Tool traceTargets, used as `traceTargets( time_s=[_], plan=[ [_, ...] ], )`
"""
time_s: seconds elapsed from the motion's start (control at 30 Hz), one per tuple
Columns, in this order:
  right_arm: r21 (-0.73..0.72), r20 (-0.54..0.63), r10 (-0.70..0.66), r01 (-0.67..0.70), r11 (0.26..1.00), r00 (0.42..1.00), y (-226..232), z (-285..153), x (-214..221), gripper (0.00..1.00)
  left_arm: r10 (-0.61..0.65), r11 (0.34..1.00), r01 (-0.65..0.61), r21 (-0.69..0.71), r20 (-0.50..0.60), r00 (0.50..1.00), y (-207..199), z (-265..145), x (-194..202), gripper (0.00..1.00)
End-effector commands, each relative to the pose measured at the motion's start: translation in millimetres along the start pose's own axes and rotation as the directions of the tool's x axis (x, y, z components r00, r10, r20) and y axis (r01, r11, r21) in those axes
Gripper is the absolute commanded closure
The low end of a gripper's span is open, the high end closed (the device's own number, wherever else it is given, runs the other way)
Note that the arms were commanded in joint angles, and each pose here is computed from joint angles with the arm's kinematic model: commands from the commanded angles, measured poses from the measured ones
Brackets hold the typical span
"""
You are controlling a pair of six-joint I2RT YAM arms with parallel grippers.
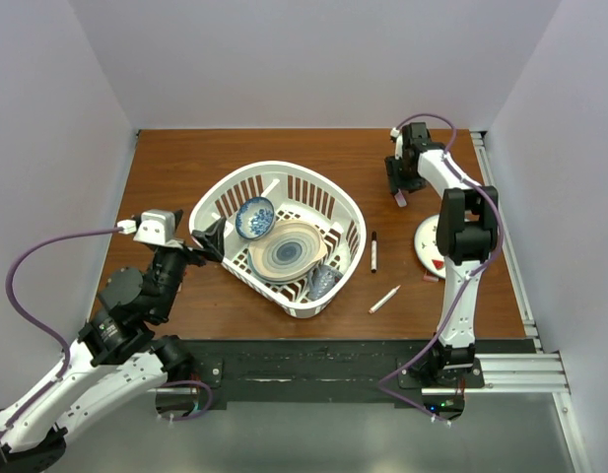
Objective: Insert the pens into the pen caps
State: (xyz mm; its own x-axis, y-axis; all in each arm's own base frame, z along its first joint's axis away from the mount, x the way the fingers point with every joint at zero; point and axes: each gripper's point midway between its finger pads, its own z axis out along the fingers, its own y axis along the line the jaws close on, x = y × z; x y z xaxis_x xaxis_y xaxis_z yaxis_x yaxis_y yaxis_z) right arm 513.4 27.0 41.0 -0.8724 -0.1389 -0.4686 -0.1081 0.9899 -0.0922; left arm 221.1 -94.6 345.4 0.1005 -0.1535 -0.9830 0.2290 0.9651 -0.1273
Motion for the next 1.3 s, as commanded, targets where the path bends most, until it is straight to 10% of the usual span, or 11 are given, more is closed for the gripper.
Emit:
traceTargets(
  time_s=[0.0, 0.37, 0.6, 0.87, 1.27],
  plan=[
    [-0.012, 0.010, -0.020, 0.020, 1.000, 1.000, -0.9, 8.8, -0.4, 0.50, -0.002, 1.000, 0.001, 0.017, 0.038, 0.999, -2.0, 0.7, -7.7, 0.06],
    [-0.022, -0.036, -0.025, 0.024, 0.999, 0.999, 1.6, 25.3, 16.8, 0.53, -0.010, 1.000, 0.009, 0.028, 0.036, 0.999, -3.7, -0.5, -8.5, 0.06],
    [-0.052, 0.026, -0.014, 0.016, 0.999, 1.000, 4.6, -2.9, -4.8, 0.98, -0.063, 0.996, 0.061, 0.058, 0.038, 0.997, -12.0, 1.1, -12.9, 0.07],
    [-0.264, 0.347, 0.119, -0.025, 0.964, 0.930, 56.3, -173.2, -63.1, 1.00, -0.238, 0.948, 0.268, 0.170, -0.177, 0.955, -70.4, 19.8, -25.5, 0.12],
    [-0.612, 0.565, 0.228, 0.217, 0.760, 0.793, 214.6, -344.4, 4.8, 1.00, -0.330, 0.858, 0.431, 0.280, -0.342, 0.880, -142.5, 52.7, -29.2, 0.18]
  ],
)
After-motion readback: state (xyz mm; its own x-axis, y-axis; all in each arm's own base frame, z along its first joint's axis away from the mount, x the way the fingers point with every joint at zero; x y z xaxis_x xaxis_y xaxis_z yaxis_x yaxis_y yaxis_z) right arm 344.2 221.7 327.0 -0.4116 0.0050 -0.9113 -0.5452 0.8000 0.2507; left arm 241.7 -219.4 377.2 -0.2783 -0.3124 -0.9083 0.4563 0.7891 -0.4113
